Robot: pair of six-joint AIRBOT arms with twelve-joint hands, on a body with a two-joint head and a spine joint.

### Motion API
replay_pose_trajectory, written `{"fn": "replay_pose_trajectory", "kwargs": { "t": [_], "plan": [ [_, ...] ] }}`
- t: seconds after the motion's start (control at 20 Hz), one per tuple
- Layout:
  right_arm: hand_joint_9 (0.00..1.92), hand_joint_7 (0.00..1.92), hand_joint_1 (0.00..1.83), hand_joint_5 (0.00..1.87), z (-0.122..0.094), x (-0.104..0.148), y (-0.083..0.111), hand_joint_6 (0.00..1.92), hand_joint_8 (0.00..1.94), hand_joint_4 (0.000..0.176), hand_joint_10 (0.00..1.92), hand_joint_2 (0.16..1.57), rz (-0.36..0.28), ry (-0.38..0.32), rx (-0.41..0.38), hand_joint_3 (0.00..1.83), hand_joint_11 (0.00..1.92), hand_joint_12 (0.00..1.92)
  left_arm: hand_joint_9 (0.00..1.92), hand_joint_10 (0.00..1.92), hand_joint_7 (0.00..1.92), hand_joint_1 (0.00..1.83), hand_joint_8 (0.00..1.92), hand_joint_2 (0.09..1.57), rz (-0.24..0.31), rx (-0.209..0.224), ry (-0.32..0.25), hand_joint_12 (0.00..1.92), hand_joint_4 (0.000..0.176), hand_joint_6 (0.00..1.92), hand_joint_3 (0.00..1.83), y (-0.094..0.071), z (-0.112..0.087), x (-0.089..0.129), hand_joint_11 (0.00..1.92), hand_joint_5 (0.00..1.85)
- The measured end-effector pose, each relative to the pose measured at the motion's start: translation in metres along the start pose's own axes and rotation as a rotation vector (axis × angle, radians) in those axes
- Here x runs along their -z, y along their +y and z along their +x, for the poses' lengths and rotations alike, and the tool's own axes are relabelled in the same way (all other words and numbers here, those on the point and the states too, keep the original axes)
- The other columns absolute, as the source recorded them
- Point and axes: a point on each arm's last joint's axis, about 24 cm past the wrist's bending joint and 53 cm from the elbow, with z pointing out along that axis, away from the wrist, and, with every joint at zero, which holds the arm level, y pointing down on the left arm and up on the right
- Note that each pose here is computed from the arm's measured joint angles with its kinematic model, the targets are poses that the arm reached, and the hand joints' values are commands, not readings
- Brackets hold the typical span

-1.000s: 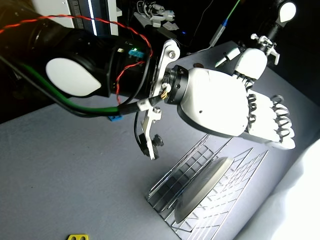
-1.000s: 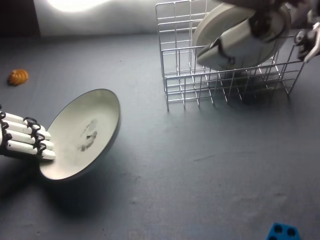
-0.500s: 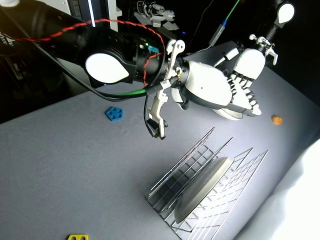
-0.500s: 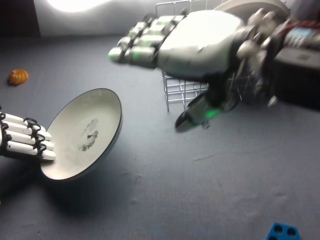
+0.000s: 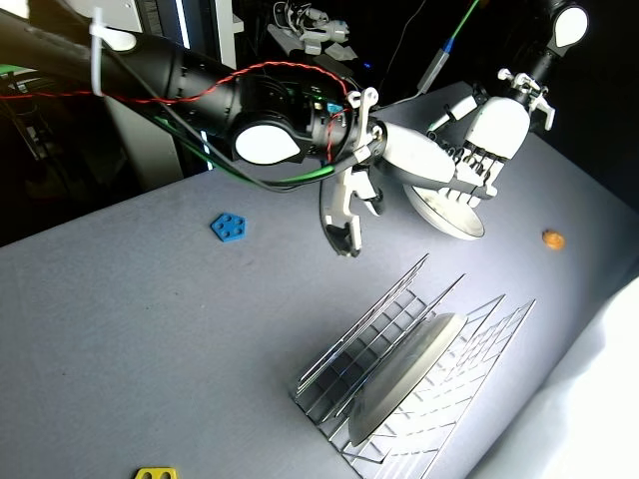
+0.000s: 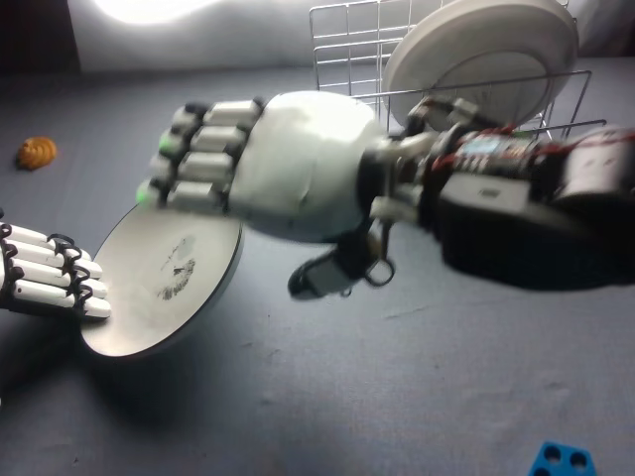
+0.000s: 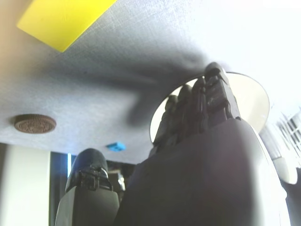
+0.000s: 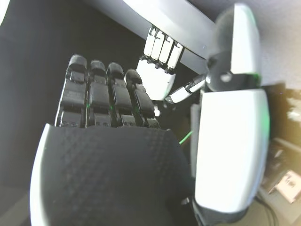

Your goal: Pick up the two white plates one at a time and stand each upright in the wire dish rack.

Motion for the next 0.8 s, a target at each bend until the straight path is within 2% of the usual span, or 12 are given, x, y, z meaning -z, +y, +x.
{"fn": "replay_pose_trajectory", "kwargs": {
  "t": [0.05, 0.25, 0.45, 0.6, 0.8],
  "plan": [
    [0.0, 0.0, 1.08, 0.02, 0.009, -0.006, 0.004, 0.01, 0.0, 0.0, 0.0, 0.88, -0.008, 0.015, 0.005, 0.01, 0.0, 0.0, 0.0, 0.0, 0.0, 0.0, 0.0, 1.13, 0.0, 0.0, 0.0, 0.0, 0.0, 0.0, 0.0, 0.0, 0.0, 0.0, 0.0, 0.0],
    [0.0, 0.0, 1.07, 0.01, 0.022, -0.02, 0.004, 0.0, 0.0, 0.0, 0.0, 0.92, -0.009, 0.014, 0.044, 0.02, 0.0, 0.0, 0.0, 0.0, 0.0, 0.0, 0.0, 1.14, 0.0, 0.0, 0.0, 0.0, 0.0, 0.0, 0.0, 0.0, 0.0, 0.0, 0.0, 0.0],
    [0.0, 0.0, 1.14, 0.04, 0.031, -0.035, -0.005, 0.01, 0.0, 0.0, 0.0, 0.93, 0.02, 0.015, -0.022, 0.02, 0.0, 0.0, 0.0, 0.0, 0.0, 0.0, 0.0, 1.14, 0.0, 0.0, 0.0, 0.0, 0.0, 0.0, 0.0, 0.0, 0.0, 0.0, 0.0, 0.01],
    [0.0, 0.0, 1.12, 0.03, 0.033, -0.045, -0.012, 0.0, 0.0, 0.0, 0.0, 0.95, 0.036, 0.006, -0.019, 0.02, 0.01, 0.01, 0.0, 0.0, 0.0, 0.0, 0.0, 1.14, 0.003, 0.0, 0.0, 0.0, 0.0, 0.0, 0.0, -0.001, 0.0, -0.002, 0.0, 0.0],
    [0.0, 0.0, 1.11, 0.04, 0.043, -0.052, -0.011, 0.01, 0.0, 0.0, 0.0, 0.97, 0.038, 0.016, -0.025, 0.02, 0.04, 0.02, 0.0, 0.0, 0.0, 0.0, 0.0, 1.13, 0.003, -0.002, -0.003, 0.0, 0.0, 0.01, 0.0, -0.001, -0.001, -0.002, 0.0, 0.02]
  ]
}}
